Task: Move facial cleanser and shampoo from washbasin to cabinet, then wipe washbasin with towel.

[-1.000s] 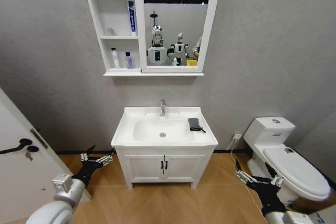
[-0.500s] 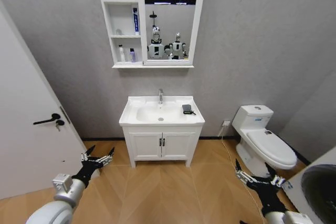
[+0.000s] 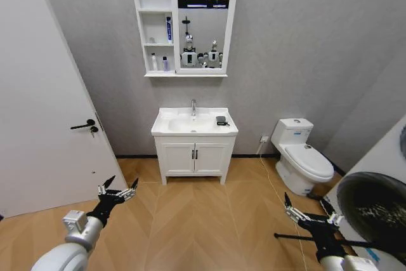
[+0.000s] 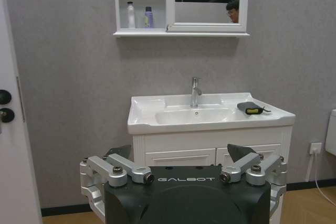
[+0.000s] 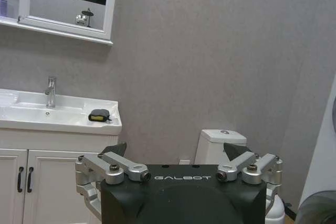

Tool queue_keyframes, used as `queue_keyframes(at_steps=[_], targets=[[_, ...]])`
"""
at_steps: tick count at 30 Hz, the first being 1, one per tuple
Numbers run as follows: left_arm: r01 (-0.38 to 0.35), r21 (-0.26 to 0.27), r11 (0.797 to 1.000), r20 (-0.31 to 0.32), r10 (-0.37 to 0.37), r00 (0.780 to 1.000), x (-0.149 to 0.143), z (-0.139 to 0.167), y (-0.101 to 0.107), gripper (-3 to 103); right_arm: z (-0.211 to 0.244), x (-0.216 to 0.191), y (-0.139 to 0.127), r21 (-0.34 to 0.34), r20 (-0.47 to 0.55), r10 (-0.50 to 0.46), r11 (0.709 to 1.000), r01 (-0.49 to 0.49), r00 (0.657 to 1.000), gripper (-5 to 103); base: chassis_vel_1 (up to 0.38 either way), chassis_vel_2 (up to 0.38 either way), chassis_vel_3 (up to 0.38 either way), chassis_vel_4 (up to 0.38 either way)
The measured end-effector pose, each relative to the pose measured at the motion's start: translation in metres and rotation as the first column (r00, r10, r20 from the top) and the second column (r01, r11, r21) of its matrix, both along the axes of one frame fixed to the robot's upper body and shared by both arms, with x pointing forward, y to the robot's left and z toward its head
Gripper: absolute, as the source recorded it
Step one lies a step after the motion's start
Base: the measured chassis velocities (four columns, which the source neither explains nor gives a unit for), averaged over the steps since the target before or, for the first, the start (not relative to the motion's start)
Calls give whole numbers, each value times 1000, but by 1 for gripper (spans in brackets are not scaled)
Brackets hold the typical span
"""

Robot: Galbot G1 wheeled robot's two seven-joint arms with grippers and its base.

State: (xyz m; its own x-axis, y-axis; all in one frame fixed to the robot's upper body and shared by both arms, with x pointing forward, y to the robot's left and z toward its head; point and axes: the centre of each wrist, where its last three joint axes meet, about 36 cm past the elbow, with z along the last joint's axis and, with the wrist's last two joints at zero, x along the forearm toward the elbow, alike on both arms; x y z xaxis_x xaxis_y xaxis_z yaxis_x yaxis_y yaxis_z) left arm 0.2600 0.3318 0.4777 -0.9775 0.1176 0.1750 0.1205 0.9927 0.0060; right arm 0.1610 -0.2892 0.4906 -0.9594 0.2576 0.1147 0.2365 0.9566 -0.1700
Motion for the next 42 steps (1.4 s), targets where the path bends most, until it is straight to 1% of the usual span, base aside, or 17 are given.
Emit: queue_keyframes(at_steps=[10, 42], targets=[[0, 0, 1000, 0, 0, 1000, 0, 0, 0, 100, 0, 0, 0, 0, 0, 0, 1000, 0, 1000, 100, -61, 32, 68, -31], [0, 0, 1000, 0, 0, 1000, 0, 0, 0, 100, 0, 0, 0, 0, 0, 0, 1000, 0, 1000, 100, 17, 16, 18, 17]])
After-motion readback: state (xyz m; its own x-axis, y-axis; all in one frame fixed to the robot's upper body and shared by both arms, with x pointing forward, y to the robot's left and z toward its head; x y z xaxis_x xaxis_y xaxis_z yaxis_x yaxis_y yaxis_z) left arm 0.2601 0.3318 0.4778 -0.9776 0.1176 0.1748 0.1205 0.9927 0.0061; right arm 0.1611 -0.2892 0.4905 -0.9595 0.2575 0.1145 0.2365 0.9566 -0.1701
